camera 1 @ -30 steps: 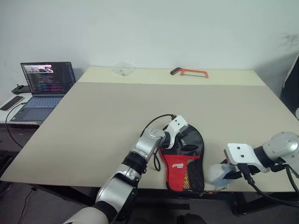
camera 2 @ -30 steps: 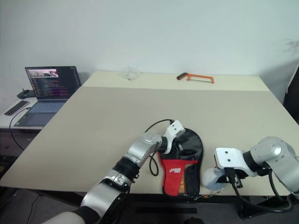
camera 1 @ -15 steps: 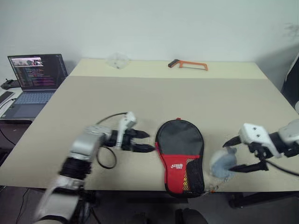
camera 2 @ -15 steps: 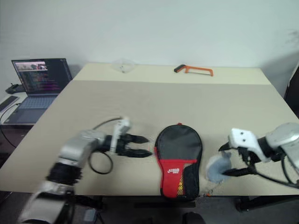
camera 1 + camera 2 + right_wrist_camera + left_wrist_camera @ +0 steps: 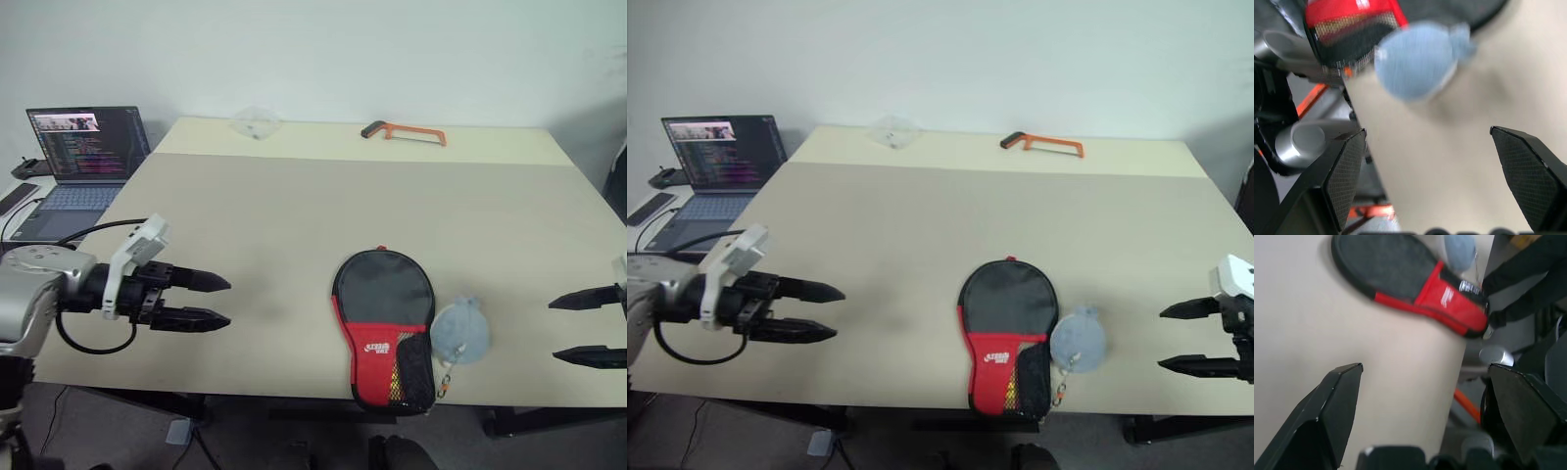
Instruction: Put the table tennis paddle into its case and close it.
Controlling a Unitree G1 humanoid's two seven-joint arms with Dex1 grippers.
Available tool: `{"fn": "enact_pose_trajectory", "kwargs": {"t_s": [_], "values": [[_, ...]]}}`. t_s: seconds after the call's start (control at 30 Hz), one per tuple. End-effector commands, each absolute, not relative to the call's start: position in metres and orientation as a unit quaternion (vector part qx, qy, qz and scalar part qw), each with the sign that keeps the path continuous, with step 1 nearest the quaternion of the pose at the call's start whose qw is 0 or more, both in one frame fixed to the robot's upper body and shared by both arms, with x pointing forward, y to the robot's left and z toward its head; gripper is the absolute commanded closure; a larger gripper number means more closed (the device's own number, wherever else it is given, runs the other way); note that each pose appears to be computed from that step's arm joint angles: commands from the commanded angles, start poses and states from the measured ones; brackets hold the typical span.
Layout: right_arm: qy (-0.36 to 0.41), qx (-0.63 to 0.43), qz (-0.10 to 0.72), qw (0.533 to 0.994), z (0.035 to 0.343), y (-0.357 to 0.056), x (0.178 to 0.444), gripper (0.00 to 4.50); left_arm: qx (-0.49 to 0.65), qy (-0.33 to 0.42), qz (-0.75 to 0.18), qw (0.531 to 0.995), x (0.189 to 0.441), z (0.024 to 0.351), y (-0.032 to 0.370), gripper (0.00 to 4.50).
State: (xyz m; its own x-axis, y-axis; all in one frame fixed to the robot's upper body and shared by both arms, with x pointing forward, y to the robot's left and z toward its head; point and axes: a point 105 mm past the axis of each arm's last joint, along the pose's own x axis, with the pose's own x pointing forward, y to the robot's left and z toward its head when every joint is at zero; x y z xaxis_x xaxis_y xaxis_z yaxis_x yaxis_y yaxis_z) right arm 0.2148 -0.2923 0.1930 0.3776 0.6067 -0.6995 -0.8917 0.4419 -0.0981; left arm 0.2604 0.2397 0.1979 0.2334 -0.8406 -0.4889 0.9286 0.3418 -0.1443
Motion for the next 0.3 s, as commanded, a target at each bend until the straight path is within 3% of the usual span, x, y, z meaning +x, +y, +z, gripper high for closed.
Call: {"fn": "enact_pose_trajectory", "kwargs": {"t_s": [0.03,0.3], "values": [[0.279,-0.269,0.502,0.773,0.210,-0.284,0.208,0.03,0.116,0.242,-0.576,0.772,0.259,0.205,0.243,0.00],[0.236,-0.264,0.547,0.758,0.218,-0.252,0.218,0.03,0.130,0.246,-0.544,0.792,0.267,0.194,0.244,0.00]]}}
